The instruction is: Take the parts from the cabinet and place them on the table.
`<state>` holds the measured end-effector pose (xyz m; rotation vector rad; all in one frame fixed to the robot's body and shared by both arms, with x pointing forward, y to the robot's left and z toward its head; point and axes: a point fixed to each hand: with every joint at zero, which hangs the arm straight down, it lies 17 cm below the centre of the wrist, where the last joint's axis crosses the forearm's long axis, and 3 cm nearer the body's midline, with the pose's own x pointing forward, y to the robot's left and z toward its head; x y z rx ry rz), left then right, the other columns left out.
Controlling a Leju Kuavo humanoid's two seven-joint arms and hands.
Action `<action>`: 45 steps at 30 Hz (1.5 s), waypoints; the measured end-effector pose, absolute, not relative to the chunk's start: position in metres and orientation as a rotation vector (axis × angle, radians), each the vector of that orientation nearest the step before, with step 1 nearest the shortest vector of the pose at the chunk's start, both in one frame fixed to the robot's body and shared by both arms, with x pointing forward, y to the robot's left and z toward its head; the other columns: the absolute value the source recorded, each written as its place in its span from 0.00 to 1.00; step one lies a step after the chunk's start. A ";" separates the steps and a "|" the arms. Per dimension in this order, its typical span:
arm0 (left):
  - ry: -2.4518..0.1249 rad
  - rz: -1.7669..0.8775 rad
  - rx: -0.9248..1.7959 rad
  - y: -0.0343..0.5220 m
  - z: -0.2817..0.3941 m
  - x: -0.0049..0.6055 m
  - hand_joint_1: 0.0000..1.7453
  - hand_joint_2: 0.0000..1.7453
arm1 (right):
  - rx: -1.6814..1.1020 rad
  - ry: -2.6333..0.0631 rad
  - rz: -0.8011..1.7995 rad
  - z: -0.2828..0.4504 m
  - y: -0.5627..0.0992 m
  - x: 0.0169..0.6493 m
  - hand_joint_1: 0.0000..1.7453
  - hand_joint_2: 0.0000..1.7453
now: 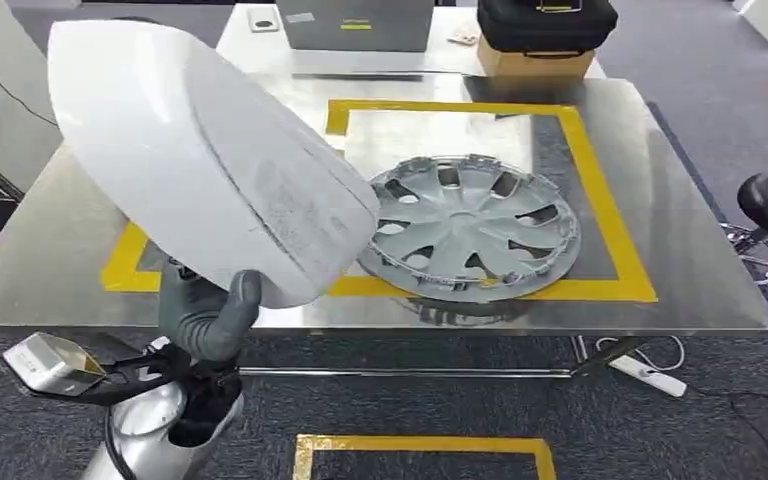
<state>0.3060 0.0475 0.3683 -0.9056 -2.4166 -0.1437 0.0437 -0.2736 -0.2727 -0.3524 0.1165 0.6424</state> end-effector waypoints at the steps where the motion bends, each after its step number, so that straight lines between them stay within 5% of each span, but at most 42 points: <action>1: -2.416 -0.145 -0.903 0.047 0.368 0.306 1.00 1.00 | -0.351 0.119 0.643 -0.273 -0.273 0.042 0.00 1.00; 35: -2.270 -0.214 -0.653 0.025 0.332 0.363 1.00 1.00 | -0.363 0.110 0.652 -0.273 -0.274 0.043 0.00 1.00; 45: -2.352 -0.567 -0.093 -0.006 0.346 0.434 1.00 1.00 | -0.351 0.092 0.664 -0.272 -0.271 0.052 0.00 1.00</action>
